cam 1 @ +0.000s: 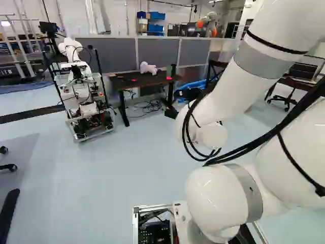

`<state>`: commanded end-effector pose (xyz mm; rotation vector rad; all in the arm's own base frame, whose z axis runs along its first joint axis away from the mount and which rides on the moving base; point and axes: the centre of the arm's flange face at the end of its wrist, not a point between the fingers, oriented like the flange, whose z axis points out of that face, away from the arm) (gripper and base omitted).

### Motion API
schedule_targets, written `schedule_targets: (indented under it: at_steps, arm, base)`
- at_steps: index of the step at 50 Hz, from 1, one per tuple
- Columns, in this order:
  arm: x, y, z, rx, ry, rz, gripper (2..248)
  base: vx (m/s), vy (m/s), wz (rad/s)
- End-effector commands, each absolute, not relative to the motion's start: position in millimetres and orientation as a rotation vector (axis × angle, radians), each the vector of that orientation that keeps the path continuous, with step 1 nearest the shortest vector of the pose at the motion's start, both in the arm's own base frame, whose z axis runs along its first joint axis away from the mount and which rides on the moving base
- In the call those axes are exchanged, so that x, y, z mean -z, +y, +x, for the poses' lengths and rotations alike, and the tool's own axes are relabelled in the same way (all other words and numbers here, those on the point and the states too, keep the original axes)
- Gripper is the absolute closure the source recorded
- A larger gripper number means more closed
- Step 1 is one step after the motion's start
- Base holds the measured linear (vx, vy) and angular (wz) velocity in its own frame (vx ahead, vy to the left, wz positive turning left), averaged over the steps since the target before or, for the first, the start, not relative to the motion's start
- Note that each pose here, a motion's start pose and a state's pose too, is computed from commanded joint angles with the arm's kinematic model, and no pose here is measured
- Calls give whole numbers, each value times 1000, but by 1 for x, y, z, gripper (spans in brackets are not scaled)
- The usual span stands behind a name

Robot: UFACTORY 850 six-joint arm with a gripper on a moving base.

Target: Pick up the bag on the ground and place it on the table

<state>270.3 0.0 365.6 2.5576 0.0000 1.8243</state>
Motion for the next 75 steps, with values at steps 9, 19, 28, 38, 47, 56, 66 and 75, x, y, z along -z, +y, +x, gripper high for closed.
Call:
schedule_targets:
  at_steps: [9, 19, 28, 38, 47, 56, 66, 75]
  arm:
    - [-366, 0, 270, -1824, 0, 2558, 3]
    - [-366, 0, 270, -1824, 0, 2558, 3]
    - [-366, 0, 270, -1824, 0, 2558, 3]
    - [-366, 0, 270, -1824, 0, 2558, 3]
    - [-366, 0, 270, -1824, 0, 2558, 3]
    - [-366, 0, 270, -1824, 0, 2558, 3]
    - [-366, 0, 270, -1824, 0, 2558, 3]
    - [-366, 0, 270, -1824, 0, 2558, 3]
  base:
    - [-112, -74, -161]
    - [22, -135, -7]
    - [0, -127, 8]
    - [-2, -146, 11]
    - [1, -167, 13]
    - [23, -206, 6]
    - [82, -209, 7]
    - [89, -196, 6]
